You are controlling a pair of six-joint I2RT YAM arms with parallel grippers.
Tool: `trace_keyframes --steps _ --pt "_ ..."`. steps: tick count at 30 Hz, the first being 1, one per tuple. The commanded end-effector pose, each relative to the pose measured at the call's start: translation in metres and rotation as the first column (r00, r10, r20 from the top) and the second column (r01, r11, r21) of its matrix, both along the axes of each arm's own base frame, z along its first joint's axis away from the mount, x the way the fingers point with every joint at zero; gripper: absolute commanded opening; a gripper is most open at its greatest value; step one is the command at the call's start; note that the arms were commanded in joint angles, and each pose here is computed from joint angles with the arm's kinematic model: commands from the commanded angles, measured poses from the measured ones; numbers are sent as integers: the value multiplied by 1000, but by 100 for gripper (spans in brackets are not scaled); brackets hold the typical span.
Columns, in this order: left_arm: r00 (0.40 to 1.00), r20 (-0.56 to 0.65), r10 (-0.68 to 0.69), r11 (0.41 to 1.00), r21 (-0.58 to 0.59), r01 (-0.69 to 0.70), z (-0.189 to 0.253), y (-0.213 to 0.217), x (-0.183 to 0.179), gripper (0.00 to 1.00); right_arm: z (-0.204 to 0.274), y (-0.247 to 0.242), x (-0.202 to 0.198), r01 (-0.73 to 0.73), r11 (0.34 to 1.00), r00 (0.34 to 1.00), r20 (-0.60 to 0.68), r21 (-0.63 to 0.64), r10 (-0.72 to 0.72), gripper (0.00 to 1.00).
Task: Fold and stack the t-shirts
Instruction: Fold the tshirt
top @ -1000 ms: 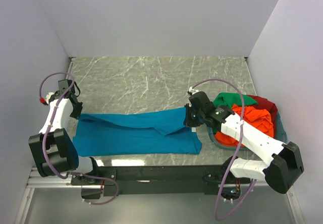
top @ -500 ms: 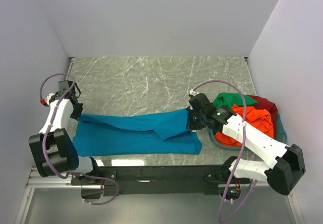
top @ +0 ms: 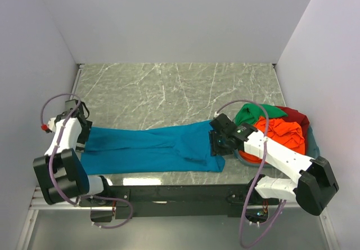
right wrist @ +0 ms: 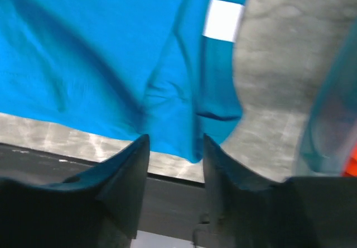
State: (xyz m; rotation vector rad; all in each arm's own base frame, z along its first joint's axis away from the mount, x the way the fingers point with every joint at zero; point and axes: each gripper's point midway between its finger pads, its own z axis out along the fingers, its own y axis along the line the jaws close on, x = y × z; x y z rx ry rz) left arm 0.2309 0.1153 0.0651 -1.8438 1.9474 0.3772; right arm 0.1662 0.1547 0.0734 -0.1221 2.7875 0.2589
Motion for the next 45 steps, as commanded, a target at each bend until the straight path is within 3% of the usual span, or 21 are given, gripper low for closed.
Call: trace_keyframes --steps 1,3,8,11,17,22,31,34,45 --pt "994 107 30 998 51 -36 35 9 8 99 6 -12 5 31 998 999 42 -61 -28 54" --pt "990 141 5 999 47 -11 46 7 14 99 14 -10 12 29 998 997 72 -55 -25 60" --pt "972 218 -85 996 -2 88 56 -8 29 100 33 7 26 -21 1000 990 140 10 19 64" --pt "941 290 -176 981 -31 193 55 -27 45 99 53 35 32 -137 987 970 212 85 116 68" --pt "901 276 -333 931 -51 360 36 -77 50 99 75 123 4 -464 858 871 290 221 396 67" --pt "898 218 -381 918 -26 396 23 -90 35 99 66 166 -9 -557 806 822 270 199 501 63" --pt "874 289 -390 913 2 407 19 -94 21 100 10 198 3 -561 819 827 131 120 547 53" --pt "863 308 -401 908 8 419 21 -96 23 99 -12 189 12 -523 851 851 77 36 520 45" --pt "865 290 -409 904 1 427 17 -97 26 100 -34 151 34 -395 916 917 32 -65 398 43"
